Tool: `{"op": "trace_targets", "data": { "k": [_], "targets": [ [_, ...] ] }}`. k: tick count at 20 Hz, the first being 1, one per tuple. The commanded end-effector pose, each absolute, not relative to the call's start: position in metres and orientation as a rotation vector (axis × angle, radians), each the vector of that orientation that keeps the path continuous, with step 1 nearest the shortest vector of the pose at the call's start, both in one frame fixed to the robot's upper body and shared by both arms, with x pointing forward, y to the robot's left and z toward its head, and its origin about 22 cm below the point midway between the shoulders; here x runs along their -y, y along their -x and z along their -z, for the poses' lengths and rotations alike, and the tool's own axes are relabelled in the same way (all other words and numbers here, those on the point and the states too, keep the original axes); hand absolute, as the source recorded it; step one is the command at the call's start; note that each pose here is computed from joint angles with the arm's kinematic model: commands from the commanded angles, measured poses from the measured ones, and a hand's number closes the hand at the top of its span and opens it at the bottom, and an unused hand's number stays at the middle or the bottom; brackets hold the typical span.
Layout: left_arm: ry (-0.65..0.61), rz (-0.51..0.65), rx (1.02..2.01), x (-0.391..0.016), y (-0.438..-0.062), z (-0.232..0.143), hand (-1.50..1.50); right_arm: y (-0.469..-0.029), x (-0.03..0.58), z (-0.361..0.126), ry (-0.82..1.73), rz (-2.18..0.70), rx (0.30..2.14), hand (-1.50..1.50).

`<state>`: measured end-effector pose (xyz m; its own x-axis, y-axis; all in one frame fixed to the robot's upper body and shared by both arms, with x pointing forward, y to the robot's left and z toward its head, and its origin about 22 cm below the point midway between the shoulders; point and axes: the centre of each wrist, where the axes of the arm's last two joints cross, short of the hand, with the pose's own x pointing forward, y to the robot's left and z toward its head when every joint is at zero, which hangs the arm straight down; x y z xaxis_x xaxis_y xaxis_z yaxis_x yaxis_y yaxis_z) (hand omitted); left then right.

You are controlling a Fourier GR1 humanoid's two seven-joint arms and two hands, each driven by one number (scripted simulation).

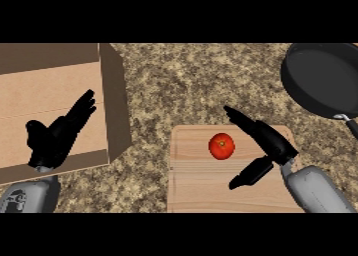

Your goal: Pick the tomato from the cutting board and place it in the pot

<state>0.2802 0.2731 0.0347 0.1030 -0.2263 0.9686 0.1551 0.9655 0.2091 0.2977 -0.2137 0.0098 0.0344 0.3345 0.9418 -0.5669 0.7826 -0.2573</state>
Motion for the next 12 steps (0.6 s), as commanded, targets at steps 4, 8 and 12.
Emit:
{"op": "trace_targets", "data": {
  "k": [4, 8, 12],
  "targets": [
    [0.076, 0.272, 1.297, -0.245, -0.262, 0.014, 0.00, -0.297, 0.200, 0.014, -0.294, -0.622, 1.341, -1.50],
    [0.065, 0.283, 1.297, -0.253, -0.264, 0.015, 0.00, -0.312, 0.193, 0.032, -0.322, -0.578, 1.310, -1.50],
    [0.077, 0.294, 1.308, -0.236, -0.259, 0.010, 0.00, -0.304, 0.193, 0.042, -0.258, -0.789, 1.384, 1.50]
  ]
}}
